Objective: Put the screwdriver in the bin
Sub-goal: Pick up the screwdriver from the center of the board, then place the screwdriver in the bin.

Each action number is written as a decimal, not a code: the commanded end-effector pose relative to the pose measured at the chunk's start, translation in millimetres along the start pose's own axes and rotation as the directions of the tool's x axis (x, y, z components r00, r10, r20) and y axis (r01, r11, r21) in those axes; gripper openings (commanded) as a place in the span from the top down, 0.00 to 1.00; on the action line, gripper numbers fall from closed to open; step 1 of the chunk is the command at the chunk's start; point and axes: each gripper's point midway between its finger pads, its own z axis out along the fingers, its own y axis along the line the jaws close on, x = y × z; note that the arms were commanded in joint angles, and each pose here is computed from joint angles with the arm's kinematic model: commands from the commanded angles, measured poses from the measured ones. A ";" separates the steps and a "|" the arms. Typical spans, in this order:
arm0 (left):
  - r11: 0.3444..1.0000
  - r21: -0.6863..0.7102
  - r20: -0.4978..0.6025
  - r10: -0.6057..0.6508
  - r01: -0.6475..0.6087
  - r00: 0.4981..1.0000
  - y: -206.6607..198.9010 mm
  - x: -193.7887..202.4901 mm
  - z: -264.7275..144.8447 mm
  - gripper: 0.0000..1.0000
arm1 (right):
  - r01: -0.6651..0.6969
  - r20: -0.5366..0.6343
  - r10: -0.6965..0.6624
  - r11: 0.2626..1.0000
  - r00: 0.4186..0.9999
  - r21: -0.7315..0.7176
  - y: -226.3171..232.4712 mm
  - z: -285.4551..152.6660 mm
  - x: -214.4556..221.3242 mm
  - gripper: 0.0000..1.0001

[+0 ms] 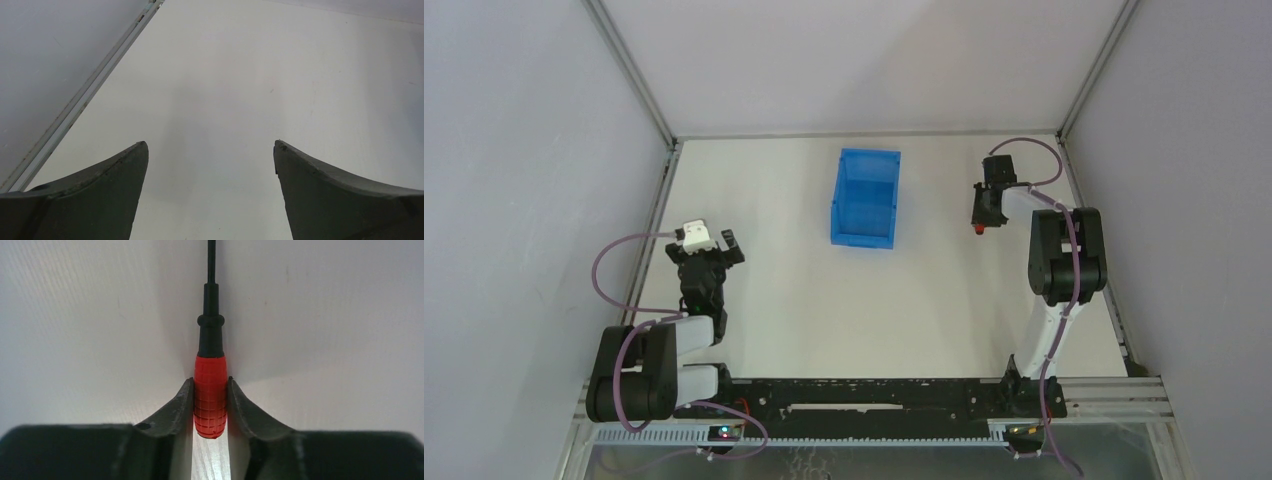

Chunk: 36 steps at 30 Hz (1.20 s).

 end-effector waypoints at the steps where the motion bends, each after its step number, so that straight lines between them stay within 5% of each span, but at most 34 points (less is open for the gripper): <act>1: 1.000 -0.016 0.076 0.003 -0.002 0.997 1.8 -26.8 9.2 0.00 | -0.015 0.017 0.015 1.000 1.000 0.023 -5.9 -2.1 -10.3 0.75; 7: 1.000 -0.016 0.077 0.003 -0.002 0.997 1.9 -27.1 9.3 0.00 | -0.023 0.027 0.022 1.000 0.999 0.020 -6.0 -4.3 -13.1 0.89; 18: 1.000 -0.015 0.076 0.003 -0.002 0.997 1.8 -26.7 9.1 0.00 | -0.023 0.091 0.024 1.000 0.996 -0.010 0.7 -53.2 -31.0 0.94; 28: 1.000 -0.015 0.076 0.003 -0.002 0.997 1.7 -26.8 9.2 0.00 | -0.012 0.261 0.023 0.999 0.965 -0.042 6.5 -144.4 -62.6 0.94; 36: 1.000 -0.015 0.077 0.003 -0.002 0.997 1.5 -26.9 9.1 0.00 | -0.010 0.476 0.055 0.995 0.878 -0.097 3.3 -256.3 -91.2 0.95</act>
